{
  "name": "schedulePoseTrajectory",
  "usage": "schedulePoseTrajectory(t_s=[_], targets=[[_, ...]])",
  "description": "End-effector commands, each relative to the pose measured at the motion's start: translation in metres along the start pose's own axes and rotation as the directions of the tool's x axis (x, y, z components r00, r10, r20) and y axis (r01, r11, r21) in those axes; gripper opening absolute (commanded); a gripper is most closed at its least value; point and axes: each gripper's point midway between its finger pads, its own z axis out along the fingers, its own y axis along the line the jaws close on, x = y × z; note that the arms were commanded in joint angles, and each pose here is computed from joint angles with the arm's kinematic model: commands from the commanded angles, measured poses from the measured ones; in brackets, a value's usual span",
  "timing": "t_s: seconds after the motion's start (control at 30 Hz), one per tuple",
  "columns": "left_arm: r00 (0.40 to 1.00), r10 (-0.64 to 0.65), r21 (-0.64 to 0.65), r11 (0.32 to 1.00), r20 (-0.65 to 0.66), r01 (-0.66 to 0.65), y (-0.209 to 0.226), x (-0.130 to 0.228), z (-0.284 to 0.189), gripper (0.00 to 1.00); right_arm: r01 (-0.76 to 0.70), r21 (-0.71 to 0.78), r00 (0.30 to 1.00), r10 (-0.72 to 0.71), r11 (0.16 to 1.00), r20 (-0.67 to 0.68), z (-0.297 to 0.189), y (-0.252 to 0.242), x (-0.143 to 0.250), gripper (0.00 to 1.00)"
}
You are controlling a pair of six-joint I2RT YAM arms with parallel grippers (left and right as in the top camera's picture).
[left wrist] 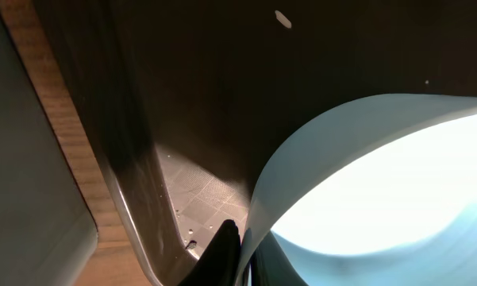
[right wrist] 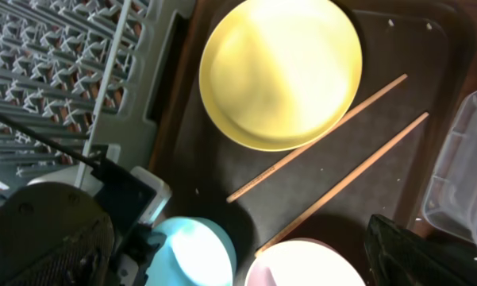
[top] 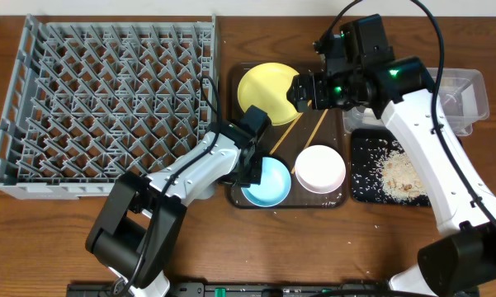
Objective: Sort waste into correct bins and load items into the dishwasher
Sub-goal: 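Grasp the blue bowl rim with the left gripper and lift, then carry the blue bowl to the rack's back edge and stand it upright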
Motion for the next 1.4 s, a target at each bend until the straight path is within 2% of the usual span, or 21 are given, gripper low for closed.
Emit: schedulePoseTrajectory(t_s=[0.0, 0.17, 0.3, 0.4, 0.5, 0.63, 0.83, 1.07, 1.23, 1.37], targets=[[1.0, -0.005, -0.008, 1.0, -0.008, 0.005, 0.002, 0.002, 0.0, 0.07, -0.004, 0.017, 0.999, 0.003, 1.0, 0.051, -0.015, -0.011, -0.011, 0.98], [0.999, 0.001, -0.02, 1.0, 0.037, 0.0, 0.005, -0.011, -0.035, 0.07, -0.04, 0.038, 0.994, 0.036, 0.998, 0.108, -0.037, -0.029, -0.02, 0.99], [0.983, 0.015, -0.11, 0.994, 0.183, 0.005, 0.017, -0.035, -0.091, 0.07, -0.072, 0.054, 0.99, 0.065, 0.996, 0.125, -0.043, -0.044, -0.023, 0.99], [0.941, 0.065, -0.189, 0.982, 0.333, -0.001, 0.028, -0.056, -0.135, 0.07, -0.079, 0.058, 0.99, 0.072, 0.995, 0.121, -0.043, -0.047, -0.022, 0.99], [0.864, 0.073, -0.309, 0.946, 0.497, 0.097, 0.054, -0.074, -0.179, 0.07, -0.078, 0.057, 0.99, 0.07, 0.995, 0.122, -0.043, -0.046, -0.023, 0.99], [0.742, 0.12, -0.458, 0.847, 0.66, 0.271, 0.09, -0.089, -0.231, 0.07, -0.077, 0.057, 0.99, 0.07, 0.995, 0.121, -0.043, -0.046, -0.022, 0.99], [0.628, 0.244, -0.611, 0.636, 0.739, 0.471, 0.121, -0.104, -0.282, 0.07, -0.077, 0.057, 0.99, 0.07, 0.995, 0.121, -0.043, -0.046, -0.023, 0.99], [0.562, 0.282, -0.621, 0.488, 0.777, 0.614, 0.144, -0.133, -0.306, 0.07, -0.077, 0.057, 0.99, 0.07, 0.995, 0.121, -0.043, -0.046, -0.023, 0.99], [0.568, 0.281, -0.633, 0.391, 0.773, 0.668, 0.167, -0.156, -0.305, 0.07, -0.077, 0.057, 0.99, 0.07, 0.995, 0.121, -0.043, -0.046, -0.023, 0.99], [0.58, 0.277, -0.643, 0.363, 0.766, 0.675, 0.178, -0.173, -0.292, 0.08, -0.077, 0.057, 0.99, 0.07, 0.995, 0.121, -0.043, -0.046, -0.023, 0.99]])
